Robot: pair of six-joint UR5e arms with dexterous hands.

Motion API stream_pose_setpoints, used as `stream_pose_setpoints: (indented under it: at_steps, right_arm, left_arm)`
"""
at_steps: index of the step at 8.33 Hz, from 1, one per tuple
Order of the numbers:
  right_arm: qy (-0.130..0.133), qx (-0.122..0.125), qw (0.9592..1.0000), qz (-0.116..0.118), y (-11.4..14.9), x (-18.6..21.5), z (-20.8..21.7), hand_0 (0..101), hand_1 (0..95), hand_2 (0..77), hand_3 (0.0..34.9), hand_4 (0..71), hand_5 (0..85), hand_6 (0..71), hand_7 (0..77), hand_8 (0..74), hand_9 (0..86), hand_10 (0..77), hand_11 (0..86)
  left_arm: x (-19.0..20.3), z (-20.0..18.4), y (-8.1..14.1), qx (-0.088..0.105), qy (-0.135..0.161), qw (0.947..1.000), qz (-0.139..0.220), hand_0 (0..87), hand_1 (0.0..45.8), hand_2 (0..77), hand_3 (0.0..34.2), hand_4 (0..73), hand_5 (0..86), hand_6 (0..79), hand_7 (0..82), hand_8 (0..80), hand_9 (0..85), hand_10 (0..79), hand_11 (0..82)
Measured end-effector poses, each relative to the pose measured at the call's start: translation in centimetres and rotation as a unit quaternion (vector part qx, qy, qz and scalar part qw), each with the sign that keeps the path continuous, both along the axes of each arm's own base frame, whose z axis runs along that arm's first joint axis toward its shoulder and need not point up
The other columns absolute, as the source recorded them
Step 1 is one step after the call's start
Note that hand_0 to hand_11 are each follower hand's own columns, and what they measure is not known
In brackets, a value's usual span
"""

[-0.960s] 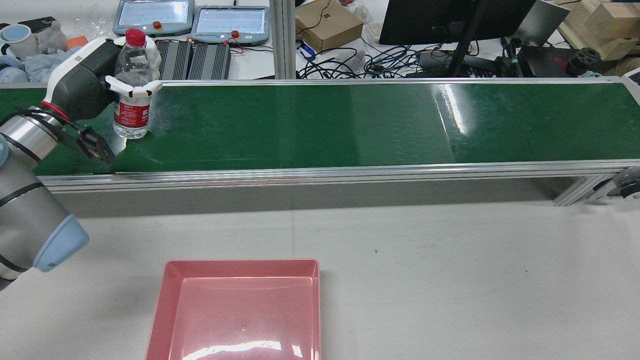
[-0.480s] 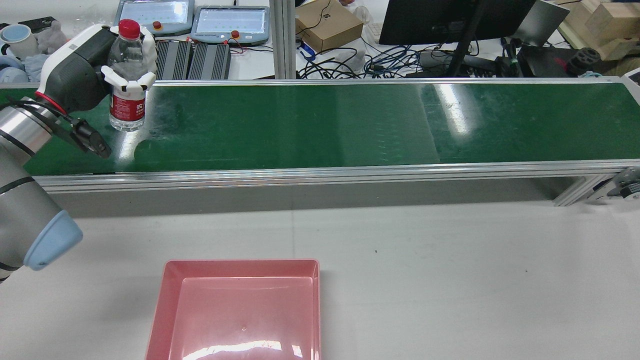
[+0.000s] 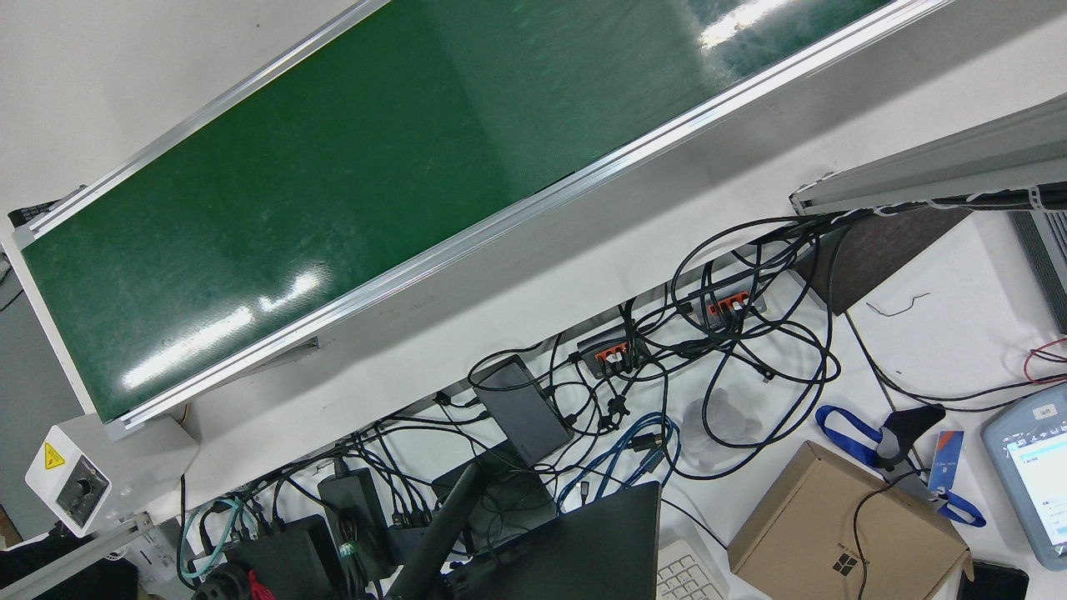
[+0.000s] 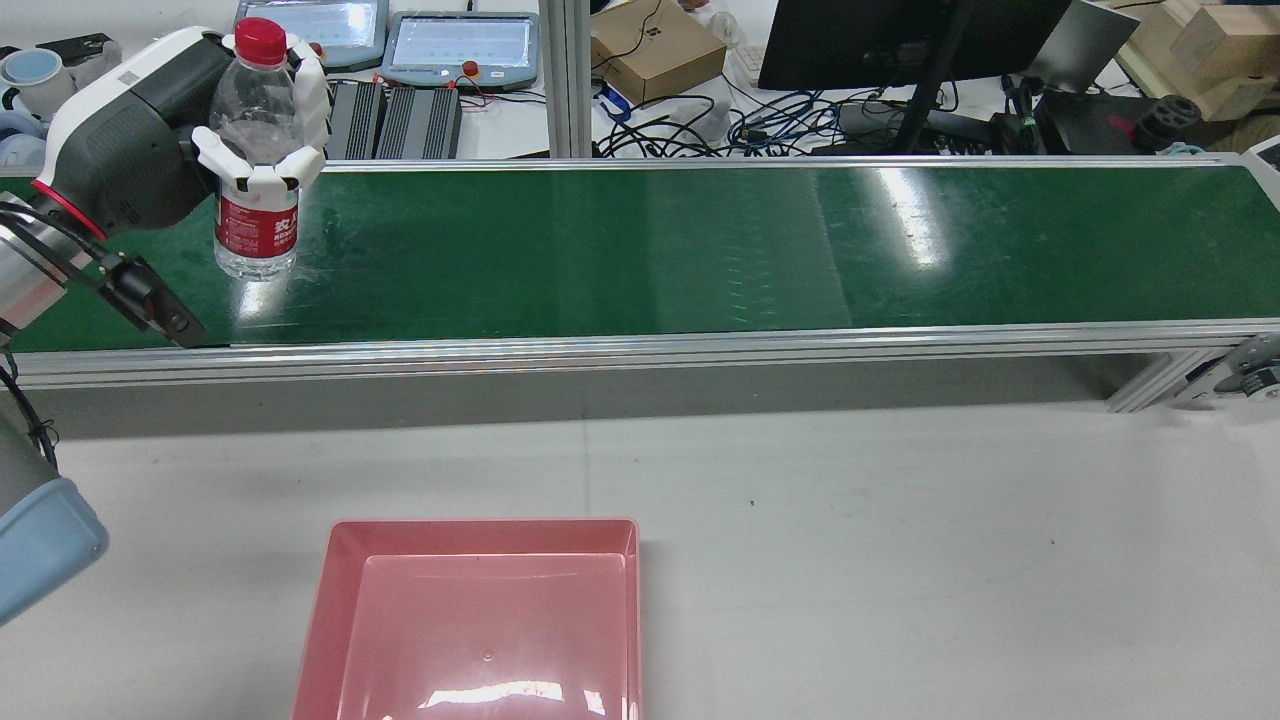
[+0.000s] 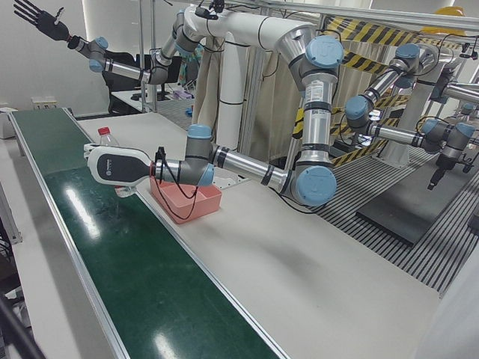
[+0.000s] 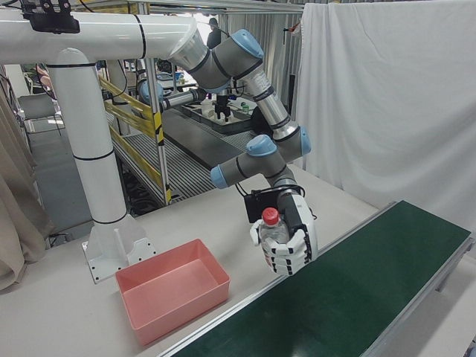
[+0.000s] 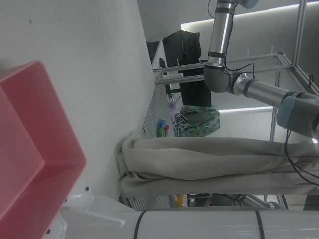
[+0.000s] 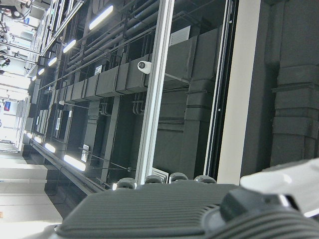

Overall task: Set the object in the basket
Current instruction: 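Lift the bottle off the conveyor and carry it over the pink tray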

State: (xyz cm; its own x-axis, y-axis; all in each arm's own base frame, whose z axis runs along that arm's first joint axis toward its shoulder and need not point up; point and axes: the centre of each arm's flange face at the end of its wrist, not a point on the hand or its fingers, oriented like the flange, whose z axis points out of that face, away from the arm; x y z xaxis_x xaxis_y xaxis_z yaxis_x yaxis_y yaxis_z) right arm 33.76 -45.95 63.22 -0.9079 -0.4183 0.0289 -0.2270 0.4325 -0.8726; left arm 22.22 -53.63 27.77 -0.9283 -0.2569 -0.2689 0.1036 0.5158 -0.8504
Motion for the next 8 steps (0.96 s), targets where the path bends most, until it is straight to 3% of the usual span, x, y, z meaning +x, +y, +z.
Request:
stream_pose_setpoints:
  at_steps: [2,4,8]
  right_arm:
    - [0.000,0.000,1.0000,0.000,0.0,0.0,0.0,0,0.0,1.1,0.2,0.5,0.0,0.0,0.5,0.0,0.0,0.0,0.0]
    - [0.000,0.000,1.0000,0.000,0.0,0.0,0.0,0,0.0,1.1,0.1,0.5,0.0,0.0,0.5,0.0,0.0,0.0,0.0]
    - [0.000,0.000,1.0000,0.000,0.0,0.0,0.0,0,0.0,0.5,0.2,0.5,0.0,0.0,0.5,0.0,0.0,0.0,0.0]
  left_arm:
    - [1.2,-2.9,5.8,0.010,-0.033,0.9990,0.026,79.4,8.2,53.5,0.0,48.0,62.2,62.7,60.0,65.4,60.0,59.4,59.5]
    - [5.4,-4.1,11.0,0.022,-0.064,0.9957,0.064,79.4,8.2,54.0,0.0,48.0,62.2,62.7,60.0,65.4,60.0,59.4,59.5]
    - [13.0,-4.5,18.6,0.019,-0.078,0.9924,0.093,79.2,8.2,51.3,0.0,47.5,62.2,62.7,60.0,65.4,60.0,59.4,59.5]
